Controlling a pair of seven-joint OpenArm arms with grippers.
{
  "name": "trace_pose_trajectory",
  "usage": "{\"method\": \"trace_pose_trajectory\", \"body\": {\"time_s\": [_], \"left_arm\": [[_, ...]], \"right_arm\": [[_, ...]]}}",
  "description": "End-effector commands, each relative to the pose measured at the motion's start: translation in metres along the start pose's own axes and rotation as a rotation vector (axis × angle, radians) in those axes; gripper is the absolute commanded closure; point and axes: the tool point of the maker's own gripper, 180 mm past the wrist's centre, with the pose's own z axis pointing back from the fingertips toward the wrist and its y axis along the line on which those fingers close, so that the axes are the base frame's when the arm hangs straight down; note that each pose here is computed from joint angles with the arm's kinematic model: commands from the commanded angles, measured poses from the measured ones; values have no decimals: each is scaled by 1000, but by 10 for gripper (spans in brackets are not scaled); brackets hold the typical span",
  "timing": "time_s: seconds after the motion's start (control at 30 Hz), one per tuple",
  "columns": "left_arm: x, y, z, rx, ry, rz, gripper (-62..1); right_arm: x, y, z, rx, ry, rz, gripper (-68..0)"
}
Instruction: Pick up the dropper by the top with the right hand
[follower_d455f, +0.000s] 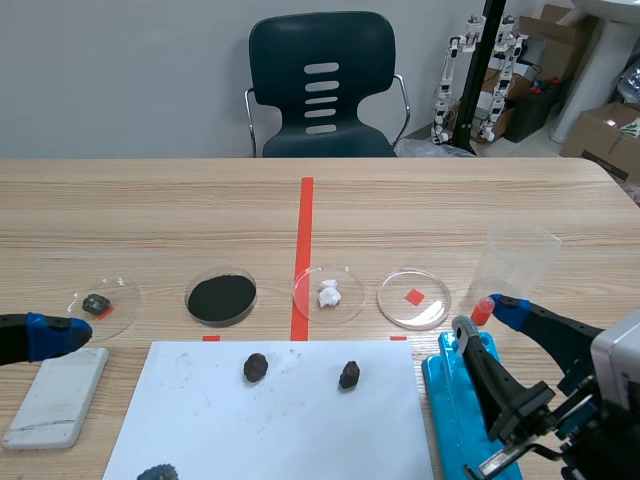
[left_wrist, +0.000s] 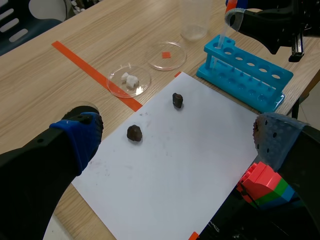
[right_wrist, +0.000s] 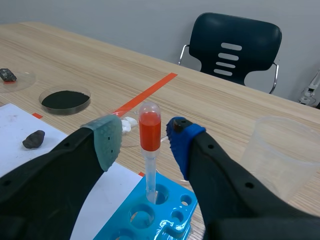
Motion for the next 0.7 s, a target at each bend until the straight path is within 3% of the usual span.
{"method": "trace_pose_trajectory", "body": {"time_s": [0.0,0.3,0.67], "left_arm": [[7,-2,0,1,-30,11,-623],[7,-2,0,1,-30,11,-623],[7,-2,0,1,-30,11,-623]], "right_arm": [[10,-6,-4,-7,-39,13,-196],[10,-6,-4,-7,-39,13,-97],[5,-6,-4,-8,-16,12,-93]]}}
